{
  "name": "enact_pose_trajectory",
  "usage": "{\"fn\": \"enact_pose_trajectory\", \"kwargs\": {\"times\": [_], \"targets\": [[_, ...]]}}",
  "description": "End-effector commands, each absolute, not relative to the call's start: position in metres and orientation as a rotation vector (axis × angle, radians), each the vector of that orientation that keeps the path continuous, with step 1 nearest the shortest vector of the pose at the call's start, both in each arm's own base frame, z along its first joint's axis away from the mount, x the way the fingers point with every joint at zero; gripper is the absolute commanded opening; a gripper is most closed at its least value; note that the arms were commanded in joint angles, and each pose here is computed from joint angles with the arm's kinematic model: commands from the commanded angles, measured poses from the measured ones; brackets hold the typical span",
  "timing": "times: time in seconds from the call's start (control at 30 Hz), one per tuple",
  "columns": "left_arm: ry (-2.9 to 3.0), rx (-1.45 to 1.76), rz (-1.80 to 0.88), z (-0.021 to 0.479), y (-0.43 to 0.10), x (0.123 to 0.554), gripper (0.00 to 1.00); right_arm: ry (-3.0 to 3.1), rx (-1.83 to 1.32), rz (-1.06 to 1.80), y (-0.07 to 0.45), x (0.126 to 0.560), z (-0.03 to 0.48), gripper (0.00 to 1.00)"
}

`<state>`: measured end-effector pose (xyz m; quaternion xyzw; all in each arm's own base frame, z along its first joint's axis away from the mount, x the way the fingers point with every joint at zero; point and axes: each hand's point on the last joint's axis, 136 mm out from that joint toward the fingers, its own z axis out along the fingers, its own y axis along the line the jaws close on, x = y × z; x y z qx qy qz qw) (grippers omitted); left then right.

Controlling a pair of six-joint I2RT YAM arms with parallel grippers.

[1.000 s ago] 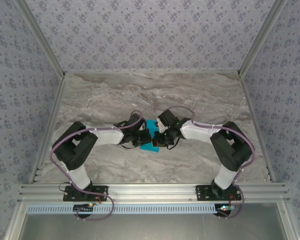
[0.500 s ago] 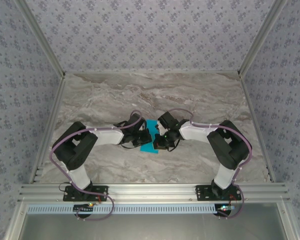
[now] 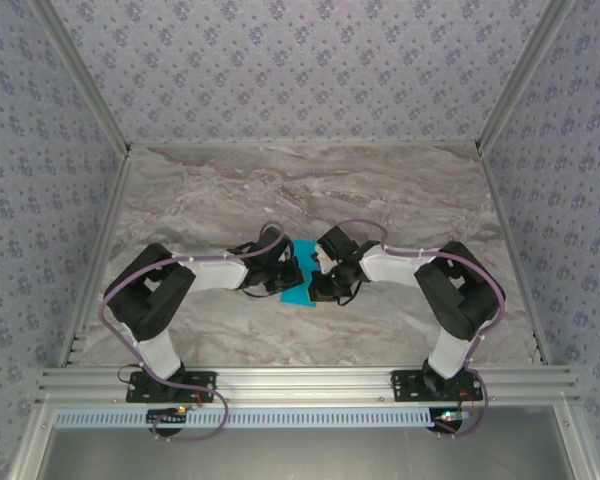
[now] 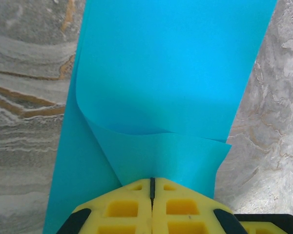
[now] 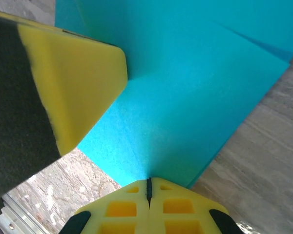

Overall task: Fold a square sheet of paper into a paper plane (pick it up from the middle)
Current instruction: Fold the triangle a second time at the center of the table.

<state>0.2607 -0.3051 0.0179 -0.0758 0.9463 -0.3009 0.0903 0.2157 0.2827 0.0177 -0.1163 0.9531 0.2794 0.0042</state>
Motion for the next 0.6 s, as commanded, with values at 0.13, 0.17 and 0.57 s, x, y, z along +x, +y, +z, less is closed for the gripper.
{"fn": "enact_pose_trajectory", "kwargs": {"times": [0.13,0.17,0.57], "targets": [[2.950,-0.306,-0.639,-0.022,-0.268,0.237,0.07,3.078,-0.455,0.812,0.251,0.180,0.024,0.02],[2.947,-0.304,-0.644,-0.022,-0.269,0.237,0.07,3.043,-0.433,0.831,0.253,0.188,0.031,0.02],[2.938,-0.296,-0.682,-0.017,-0.275,0.240,0.07,2.917,-0.366,0.887,0.295,0.228,0.037,0.01]]}}
